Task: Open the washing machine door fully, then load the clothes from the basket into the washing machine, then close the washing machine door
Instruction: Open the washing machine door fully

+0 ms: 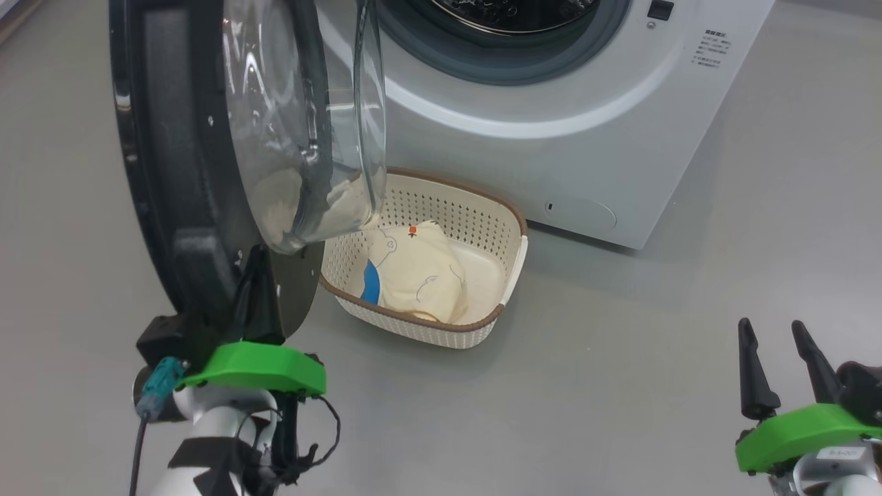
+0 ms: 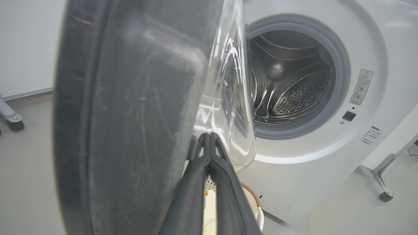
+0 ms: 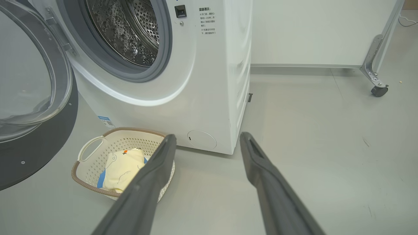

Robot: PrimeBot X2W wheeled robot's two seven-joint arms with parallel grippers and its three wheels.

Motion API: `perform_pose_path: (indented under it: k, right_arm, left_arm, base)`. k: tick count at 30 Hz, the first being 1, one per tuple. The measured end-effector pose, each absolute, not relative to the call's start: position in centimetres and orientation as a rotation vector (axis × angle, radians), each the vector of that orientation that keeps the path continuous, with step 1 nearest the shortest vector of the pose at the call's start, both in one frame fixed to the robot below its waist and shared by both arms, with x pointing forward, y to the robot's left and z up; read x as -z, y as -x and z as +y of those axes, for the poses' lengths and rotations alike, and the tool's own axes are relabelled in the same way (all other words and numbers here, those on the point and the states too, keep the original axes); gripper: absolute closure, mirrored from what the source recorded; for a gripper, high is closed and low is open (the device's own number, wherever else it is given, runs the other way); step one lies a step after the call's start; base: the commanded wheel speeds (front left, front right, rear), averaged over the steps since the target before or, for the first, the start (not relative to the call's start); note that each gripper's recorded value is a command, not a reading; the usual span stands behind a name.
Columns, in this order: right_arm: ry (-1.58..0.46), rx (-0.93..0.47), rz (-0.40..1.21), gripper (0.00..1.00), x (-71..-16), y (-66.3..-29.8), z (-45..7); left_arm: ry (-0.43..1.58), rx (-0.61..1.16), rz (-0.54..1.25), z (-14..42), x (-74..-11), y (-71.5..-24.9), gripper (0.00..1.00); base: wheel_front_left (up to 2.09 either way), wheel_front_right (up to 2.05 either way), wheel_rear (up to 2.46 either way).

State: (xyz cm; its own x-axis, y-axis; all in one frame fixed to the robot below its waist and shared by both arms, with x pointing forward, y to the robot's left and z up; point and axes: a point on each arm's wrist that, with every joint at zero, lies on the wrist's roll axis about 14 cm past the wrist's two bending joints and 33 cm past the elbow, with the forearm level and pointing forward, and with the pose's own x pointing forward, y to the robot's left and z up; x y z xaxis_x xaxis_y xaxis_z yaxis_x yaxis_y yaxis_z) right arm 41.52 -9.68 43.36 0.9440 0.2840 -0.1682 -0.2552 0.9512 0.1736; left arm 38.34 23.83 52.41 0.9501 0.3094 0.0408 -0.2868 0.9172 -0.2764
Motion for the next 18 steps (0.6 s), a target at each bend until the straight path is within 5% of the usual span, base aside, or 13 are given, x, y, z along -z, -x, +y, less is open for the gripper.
perform_pose_path:
  k: [18]
  right_arm:
    - [-0.139, -0.259, 0.217, 0.00, -43.1, -41.2, -10.4]
  left_arm:
    - [0.196, -0.530, -0.066, 32.8, -51.3, -35.9, 1.00]
  base:
    - [0.00, 0.00, 0.00]
